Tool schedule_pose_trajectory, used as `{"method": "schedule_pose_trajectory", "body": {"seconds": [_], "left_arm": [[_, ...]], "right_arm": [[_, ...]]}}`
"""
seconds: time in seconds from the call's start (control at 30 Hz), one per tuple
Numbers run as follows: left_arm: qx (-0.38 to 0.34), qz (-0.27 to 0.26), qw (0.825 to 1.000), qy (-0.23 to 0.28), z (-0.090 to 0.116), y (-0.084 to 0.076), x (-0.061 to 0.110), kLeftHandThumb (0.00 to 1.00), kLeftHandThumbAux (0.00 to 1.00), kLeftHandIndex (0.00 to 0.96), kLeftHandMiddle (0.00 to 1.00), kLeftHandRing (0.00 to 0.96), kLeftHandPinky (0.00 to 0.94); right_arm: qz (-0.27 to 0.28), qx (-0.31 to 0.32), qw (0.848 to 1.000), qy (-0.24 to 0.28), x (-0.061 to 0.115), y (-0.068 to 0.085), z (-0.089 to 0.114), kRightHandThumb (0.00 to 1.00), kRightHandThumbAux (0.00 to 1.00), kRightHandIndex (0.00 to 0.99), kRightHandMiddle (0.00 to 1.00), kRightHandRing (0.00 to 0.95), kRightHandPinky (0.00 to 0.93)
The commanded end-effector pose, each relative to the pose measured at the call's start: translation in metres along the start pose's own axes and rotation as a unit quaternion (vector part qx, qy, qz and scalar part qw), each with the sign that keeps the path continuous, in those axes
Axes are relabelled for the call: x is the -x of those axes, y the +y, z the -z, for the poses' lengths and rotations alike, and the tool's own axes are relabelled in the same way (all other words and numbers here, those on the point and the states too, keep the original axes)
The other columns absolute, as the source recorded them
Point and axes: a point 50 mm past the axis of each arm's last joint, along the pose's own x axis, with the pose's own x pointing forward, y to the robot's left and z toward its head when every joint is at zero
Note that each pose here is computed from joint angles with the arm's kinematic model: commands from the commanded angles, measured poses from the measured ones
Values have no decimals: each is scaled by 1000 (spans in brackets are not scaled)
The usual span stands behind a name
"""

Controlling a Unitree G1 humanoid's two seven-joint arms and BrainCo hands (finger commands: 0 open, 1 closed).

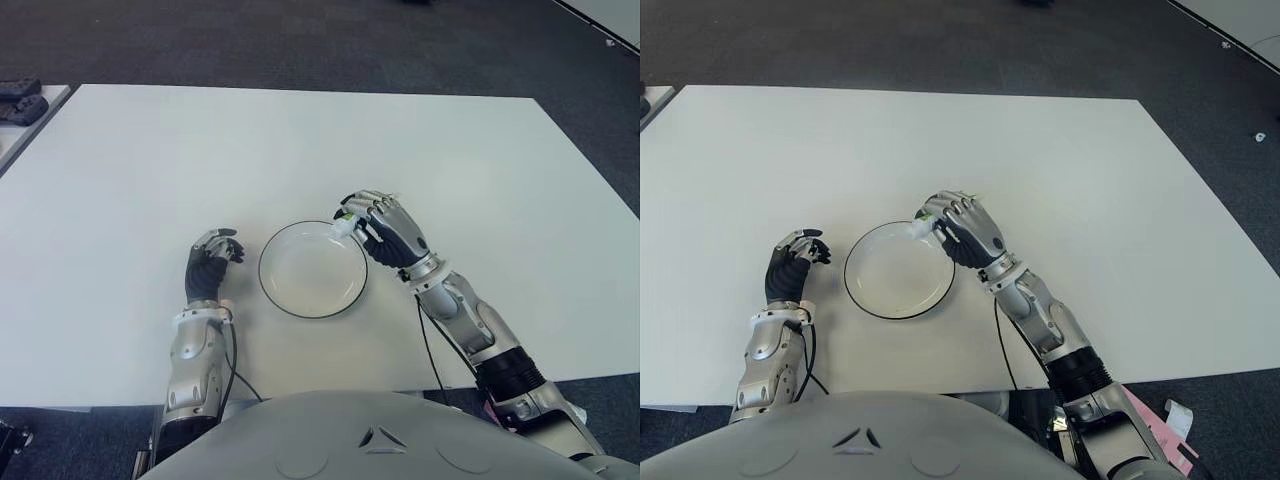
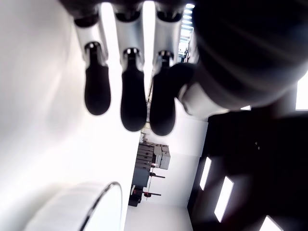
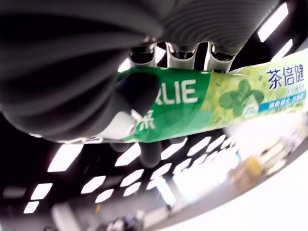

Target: Put the toothpaste on the table into the plate.

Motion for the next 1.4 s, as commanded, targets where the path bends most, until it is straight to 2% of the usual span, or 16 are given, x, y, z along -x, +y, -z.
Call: {"method": "schedule_pose_trajectory", "body": {"seconds": [0.03,0.27,0.5,1.0,1.1,1.23,1.3,1.37,1.4], "left_arm": [[4,2,999,33,12,2,4,705,721,434,609,594,581],[5,0,999,32,12,1,4,705,721,434,612,599,585],[3,-3,999,34,12,1,4,705,721,434,614,599,584],[0,-6,999,35,12,1,5,704,721,434,610,594,575],[1,-11,999,37,13,1,5,704,721,434,610,594,576],[0,-16,999,41,13,1,5,705,721,434,610,594,575],[0,-17,999,40,13,1,5,705,721,434,610,593,573],[1,-19,999,40,13,1,5,705,720,434,609,593,573],[2,-19,999,40,13,1,5,705,720,434,609,592,574]], "right_arm": [[-22,9,999,-35,-4,7,-5,955,654,389,517,559,808],[-57,5,997,-46,-2,22,-5,956,651,393,535,575,825],[-144,-31,989,-19,9,45,-2,953,654,387,526,581,837],[-209,-56,976,23,16,59,6,947,662,374,485,590,849],[-210,-51,976,24,16,60,7,944,664,367,483,588,804],[-210,-39,977,22,16,61,7,938,667,368,456,553,699],[-212,-31,977,21,16,62,8,779,597,305,392,506,622],[-213,-24,977,21,17,62,8,611,532,160,234,333,455],[-212,-23,977,22,18,62,7,584,523,133,204,299,422]]}}
